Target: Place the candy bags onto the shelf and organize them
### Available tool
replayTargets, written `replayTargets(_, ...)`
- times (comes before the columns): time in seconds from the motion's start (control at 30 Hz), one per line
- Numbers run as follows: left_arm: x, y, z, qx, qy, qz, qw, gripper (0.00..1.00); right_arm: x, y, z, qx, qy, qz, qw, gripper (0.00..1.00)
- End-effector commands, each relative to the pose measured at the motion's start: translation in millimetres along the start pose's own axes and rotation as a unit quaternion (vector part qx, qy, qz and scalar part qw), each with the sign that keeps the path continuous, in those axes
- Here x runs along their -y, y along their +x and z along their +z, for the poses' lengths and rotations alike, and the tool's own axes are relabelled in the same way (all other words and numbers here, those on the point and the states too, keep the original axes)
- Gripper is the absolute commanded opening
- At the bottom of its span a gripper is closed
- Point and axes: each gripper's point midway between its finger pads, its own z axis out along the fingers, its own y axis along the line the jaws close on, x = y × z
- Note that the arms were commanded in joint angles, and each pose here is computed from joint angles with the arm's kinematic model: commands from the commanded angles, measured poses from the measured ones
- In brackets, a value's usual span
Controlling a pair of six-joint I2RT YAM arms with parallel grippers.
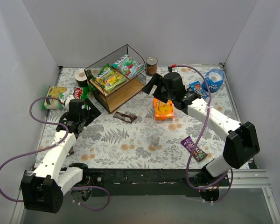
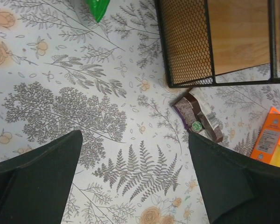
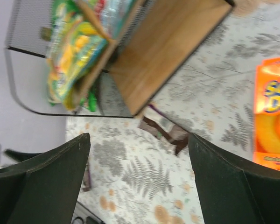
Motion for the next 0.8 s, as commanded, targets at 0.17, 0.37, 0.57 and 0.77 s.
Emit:
replayTargets(0.17, 40, -11, -8, -0.009, 0.079, -0.009, 0.997, 0.98, 47, 64, 18, -0.123, 0.024, -0.016, 0.992, 0.86)
replayTargets(0.37, 38, -5, -2, -0.024, 0.065, -0.016, 0.997, 0.98, 58, 110, 38, -0.211, 0.023, 0.054, 0.976, 0.73)
replayTargets(0.57, 38, -7, -5, -0.022, 0.068, -0.013, 0.997, 0.98, 71, 136, 58, -0.25, 0.043, 0.086, 0.963, 0.65)
replayTargets(0.77, 40, -1, -10, -0.031, 0.085, -0.002, 0.996, 0.98, 83, 151, 77, -0.269, 0.058, 0.066, 0.959, 0.68)
